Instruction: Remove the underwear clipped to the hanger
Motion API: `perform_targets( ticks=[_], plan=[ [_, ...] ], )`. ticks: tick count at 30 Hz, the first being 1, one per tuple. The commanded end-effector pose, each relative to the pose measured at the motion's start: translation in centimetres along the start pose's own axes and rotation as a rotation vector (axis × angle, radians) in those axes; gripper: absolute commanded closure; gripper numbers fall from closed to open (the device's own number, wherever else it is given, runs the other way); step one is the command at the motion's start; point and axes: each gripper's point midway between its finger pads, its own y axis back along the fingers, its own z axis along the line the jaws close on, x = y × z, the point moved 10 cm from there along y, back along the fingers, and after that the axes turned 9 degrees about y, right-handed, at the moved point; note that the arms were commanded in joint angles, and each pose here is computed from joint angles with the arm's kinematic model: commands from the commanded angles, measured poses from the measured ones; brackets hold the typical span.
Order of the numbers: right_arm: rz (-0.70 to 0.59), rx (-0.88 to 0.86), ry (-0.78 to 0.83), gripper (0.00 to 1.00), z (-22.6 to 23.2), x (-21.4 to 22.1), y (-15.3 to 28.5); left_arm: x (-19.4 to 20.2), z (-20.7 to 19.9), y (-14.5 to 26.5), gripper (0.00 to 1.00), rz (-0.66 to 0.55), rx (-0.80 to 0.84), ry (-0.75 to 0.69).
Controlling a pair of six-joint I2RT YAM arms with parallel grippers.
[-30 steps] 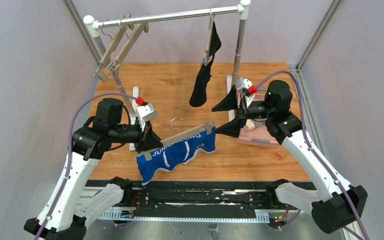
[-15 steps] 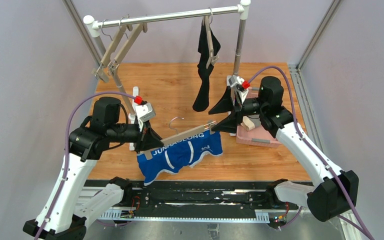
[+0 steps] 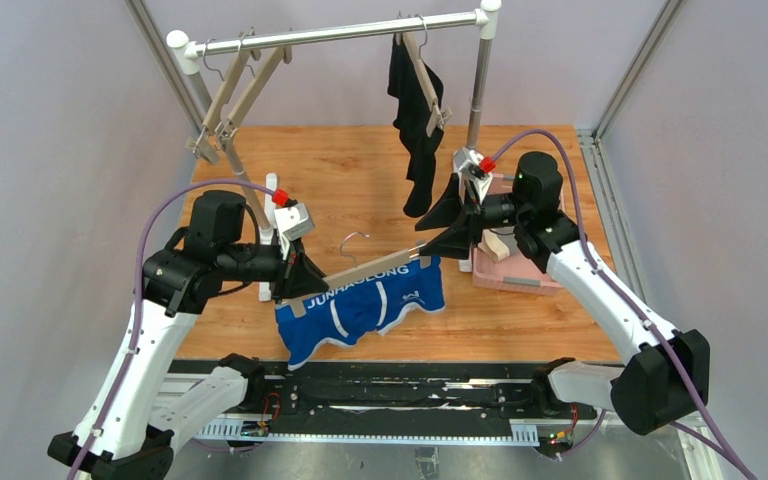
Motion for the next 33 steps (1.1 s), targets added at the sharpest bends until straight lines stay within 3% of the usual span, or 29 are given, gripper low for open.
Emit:
perform_targets(
  ticks=[1, 6, 8, 10, 11, 12, 13, 17, 18, 20, 22, 25, 33],
  plan=[
    [-0.002, -0.042, -0.017, 0.38, 0.2, 0.3, -0.2, -1.2, -0.6, 0.5, 1.00, -0.039, 0.009, -0.055],
    [0.001, -0.040, -0.026, 0.41, 0.5, 0.9, -0.2, -1.5, -0.5, 0.5, 1.00, -0.039, 0.004, -0.056],
    [0.003, -0.039, -0.031, 0.51, 0.5, 1.1, -0.2, -1.6, -0.6, 0.5, 1.00, -0.041, 0.005, -0.057],
    [0.004, -0.040, -0.035, 0.67, 0.5, 1.3, -0.3, -1.7, -0.6, 0.5, 1.00, -0.042, 0.006, -0.057],
    [0.004, -0.038, -0.037, 0.77, 0.5, 1.3, -0.3, -1.7, -0.6, 0.5, 1.00, -0.041, 0.005, -0.056],
    [0.005, -0.031, -0.039, 0.94, 0.4, 1.4, -0.3, -1.7, -0.5, 0.5, 1.00, -0.041, 0.005, -0.056],
    [0.005, -0.023, -0.037, 0.99, 0.4, 1.4, -0.3, -1.7, -0.5, 0.5, 1.00, -0.040, 0.004, -0.053],
    [0.004, 0.009, -0.024, 0.99, 0.3, 1.3, -0.3, -1.6, -0.3, 0.4, 1.00, -0.035, -0.001, -0.050],
    [0.004, 0.025, -0.022, 0.87, 0.3, 1.2, -0.3, -1.7, -0.3, 0.3, 1.00, -0.034, -0.004, -0.051],
    [0.004, 0.064, -0.013, 0.54, 0.1, 0.8, -0.2, -1.8, 0.0, 0.3, 1.00, -0.029, -0.016, -0.050],
    [0.005, 0.127, -0.001, 0.37, 0.0, 0.4, -0.1, -2.3, 0.2, 0.2, 1.00, -0.027, -0.026, -0.052],
    [0.008, 0.275, 0.026, 0.28, -0.1, -0.2, 0.4, -3.6, 0.3, 0.4, 1.00, -0.041, -0.037, -0.083],
    [-0.085, 0.764, 0.067, 0.24, 1.1, -0.7, 3.0, -8.2, 1.2, 0.5, 1.00, -0.125, -0.123, -0.149]
  ],
)
